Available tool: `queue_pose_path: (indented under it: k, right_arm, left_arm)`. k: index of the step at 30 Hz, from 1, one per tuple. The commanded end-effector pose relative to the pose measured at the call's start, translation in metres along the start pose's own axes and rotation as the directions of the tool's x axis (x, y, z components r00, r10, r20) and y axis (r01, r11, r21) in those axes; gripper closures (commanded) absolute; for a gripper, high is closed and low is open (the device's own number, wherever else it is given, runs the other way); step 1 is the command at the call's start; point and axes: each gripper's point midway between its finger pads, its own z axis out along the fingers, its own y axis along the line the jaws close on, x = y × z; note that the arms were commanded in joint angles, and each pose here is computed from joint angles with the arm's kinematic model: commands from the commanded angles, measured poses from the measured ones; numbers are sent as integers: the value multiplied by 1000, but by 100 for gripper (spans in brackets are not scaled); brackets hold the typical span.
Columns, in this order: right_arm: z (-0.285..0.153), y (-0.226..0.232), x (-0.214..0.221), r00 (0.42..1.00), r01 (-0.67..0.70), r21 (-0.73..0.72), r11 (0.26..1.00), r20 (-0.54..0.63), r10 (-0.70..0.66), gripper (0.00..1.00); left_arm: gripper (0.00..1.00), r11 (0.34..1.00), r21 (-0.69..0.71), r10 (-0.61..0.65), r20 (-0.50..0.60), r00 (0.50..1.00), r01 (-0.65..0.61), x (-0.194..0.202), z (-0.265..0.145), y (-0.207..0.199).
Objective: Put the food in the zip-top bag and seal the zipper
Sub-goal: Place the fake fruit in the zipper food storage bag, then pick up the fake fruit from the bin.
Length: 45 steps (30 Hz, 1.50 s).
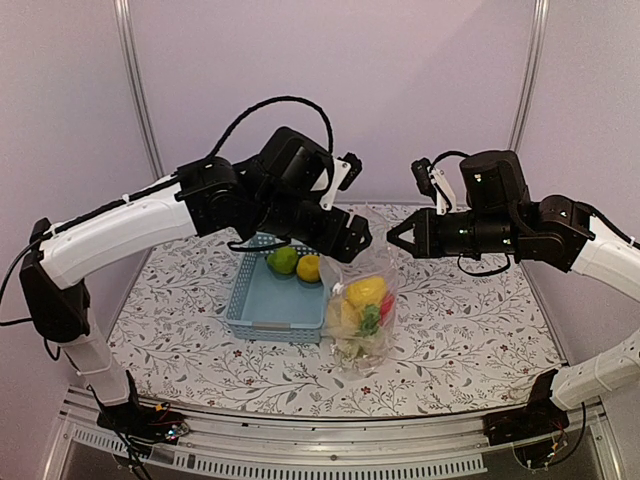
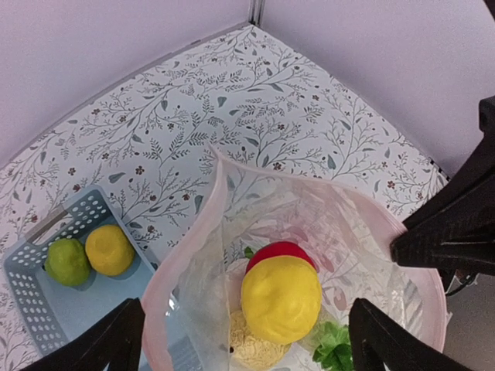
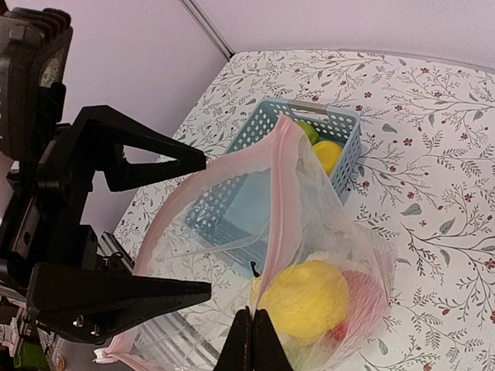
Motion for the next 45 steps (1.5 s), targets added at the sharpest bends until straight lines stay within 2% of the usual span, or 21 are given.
queue_pose_path:
  k: [1,9,13,17,20,24,33,45]
  right_arm:
    - [-12,10,-9,999,9,-34,999,32,-8,100]
    - [-13,9,-9,999,8,-34,999,35,-7,100]
    - [-13,10,-9,999,8,-34,999,34,-7,100]
    - [-13,10,-9,999,7,-35,999,34,-6,100]
    - [-13,10,-9,999,6,-34,999,34,-5,100]
    - [-13,10,-9,999,5,-36,999,35,-4,100]
    - [-11,10,-8,1000,5,-34,999,31,-4,100]
    - [-12,8,-8,1000,7,-29,1000,28,-7,100]
  left_arm:
    - [8,998,58,-4,54,999,0,-11,-18,-10]
    - [8,945,327,-63,238,969,-19,-36,-72,-43]
    - [6,936,352,-143,322,936,22,-42,-101,-25]
    - [6,947,244,-279,309,909,208,-29,-95,32]
    - [6,918,167,-396,299,868,360,-11,-87,75]
    - [6,877,56,-473,270,839,476,17,-69,115]
    - [6,847,-158,-494,118,861,508,75,3,164]
    - [8,832,-406,-400,34,916,378,108,81,232]
